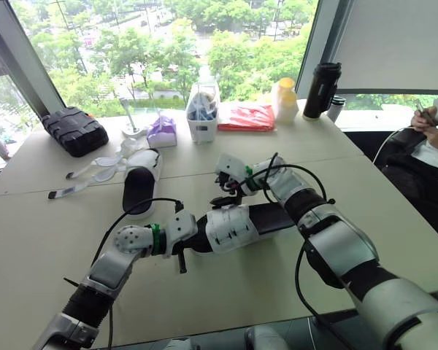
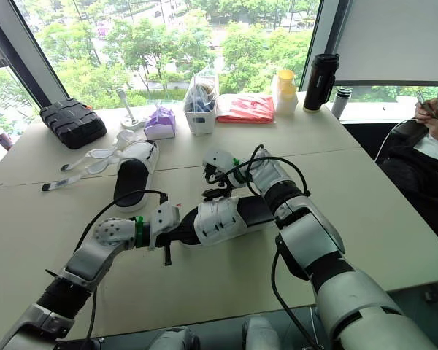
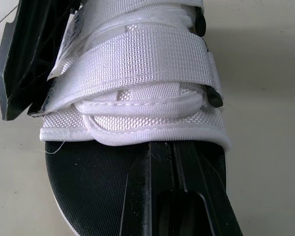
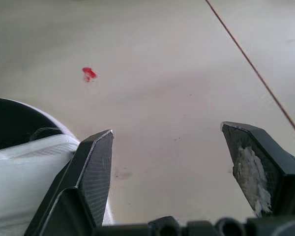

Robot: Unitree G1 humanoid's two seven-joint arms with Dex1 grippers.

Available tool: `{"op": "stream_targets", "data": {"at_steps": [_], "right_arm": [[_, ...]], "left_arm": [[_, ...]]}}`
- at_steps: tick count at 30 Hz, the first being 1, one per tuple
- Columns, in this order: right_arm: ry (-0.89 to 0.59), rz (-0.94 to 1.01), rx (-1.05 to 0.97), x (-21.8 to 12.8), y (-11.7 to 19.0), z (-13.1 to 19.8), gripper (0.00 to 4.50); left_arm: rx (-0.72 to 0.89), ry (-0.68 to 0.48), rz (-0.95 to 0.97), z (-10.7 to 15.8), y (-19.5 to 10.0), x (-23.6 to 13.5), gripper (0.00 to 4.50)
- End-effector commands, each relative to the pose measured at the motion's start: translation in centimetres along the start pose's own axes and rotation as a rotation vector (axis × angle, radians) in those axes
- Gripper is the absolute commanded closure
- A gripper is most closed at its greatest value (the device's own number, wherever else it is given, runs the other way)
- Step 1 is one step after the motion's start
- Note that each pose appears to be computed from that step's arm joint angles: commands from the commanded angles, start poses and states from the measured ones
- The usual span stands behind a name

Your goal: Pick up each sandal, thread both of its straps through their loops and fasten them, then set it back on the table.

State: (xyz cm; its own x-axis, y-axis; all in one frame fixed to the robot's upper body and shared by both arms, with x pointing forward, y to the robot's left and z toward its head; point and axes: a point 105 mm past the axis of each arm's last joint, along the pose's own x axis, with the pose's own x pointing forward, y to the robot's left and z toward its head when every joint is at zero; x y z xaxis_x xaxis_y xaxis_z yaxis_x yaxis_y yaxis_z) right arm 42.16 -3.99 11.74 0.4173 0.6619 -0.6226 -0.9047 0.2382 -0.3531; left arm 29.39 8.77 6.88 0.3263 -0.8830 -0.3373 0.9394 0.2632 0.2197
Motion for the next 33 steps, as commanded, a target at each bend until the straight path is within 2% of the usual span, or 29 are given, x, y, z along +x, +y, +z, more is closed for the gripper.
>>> {"op": "stream_targets", "data": {"at_steps": [1, 4, 8, 13, 16, 19, 22, 25, 29, 31, 33], "right_arm": [[-0.039, -0.076, -0.07, -2.6, -2.6, 1.6, 0.61], [-0.167, -0.084, -0.092, -5.6, -3.8, 3.5, 0.61], [-0.263, -0.088, -0.17, -8.6, -3.9, 4.1, 0.61], [-0.244, -0.083, -0.422, -11.4, -1.5, 1.4, 0.61], [-0.229, -0.098, -0.542, -12.2, -0.5, 0.1, 0.61], [-0.202, -0.099, -0.725, -12.7, 1.0, -1.3, 0.61], [-0.209, -0.089, -0.797, -12.9, 1.9, -1.9, 0.61], [-0.258, -0.054, -0.963, -12.5, 4.3, -2.4, 0.61], [-0.306, -0.032, -1.018, -11.4, 5.6, -2.4, 0.61], [-0.362, -0.034, -0.989, -10.6, 6.1, -1.8, 0.1], [-0.414, -0.083, -1.062, -9.7, 6.4, -0.4, 0.02]], "left_arm": [[-0.091, 0.141, -0.028, -3.7, -1.6, -0.7, 4.5], [-0.087, 0.123, 0.001, -3.2, -1.1, -1.1, 4.5], [-0.062, 0.078, 0.032, -1.9, -0.5, -1.7, 4.5], [-0.054, 0.028, 0.069, 0.3, 0.4, -3.1, 4.5], [-0.081, 0.024, 0.094, 0.7, 0.5, -4.4, 4.5], [-0.116, 0.012, 0.127, 1.2, 0.5, -6.2, 4.5], [-0.141, 0.004, 0.155, 1.6, 0.5, -7.4, 4.5], [-0.165, -0.028, 0.234, 3.0, 0.8, -9.6, 4.5], [-0.193, -0.025, 0.269, 3.1, 0.9, -10.4, 4.5], [-0.196, -0.021, 0.278, 3.1, 0.9, -10.5, 4.5], [-0.189, -0.024, 0.291, 3.3, 1.2, -10.6, 4.5]]}}
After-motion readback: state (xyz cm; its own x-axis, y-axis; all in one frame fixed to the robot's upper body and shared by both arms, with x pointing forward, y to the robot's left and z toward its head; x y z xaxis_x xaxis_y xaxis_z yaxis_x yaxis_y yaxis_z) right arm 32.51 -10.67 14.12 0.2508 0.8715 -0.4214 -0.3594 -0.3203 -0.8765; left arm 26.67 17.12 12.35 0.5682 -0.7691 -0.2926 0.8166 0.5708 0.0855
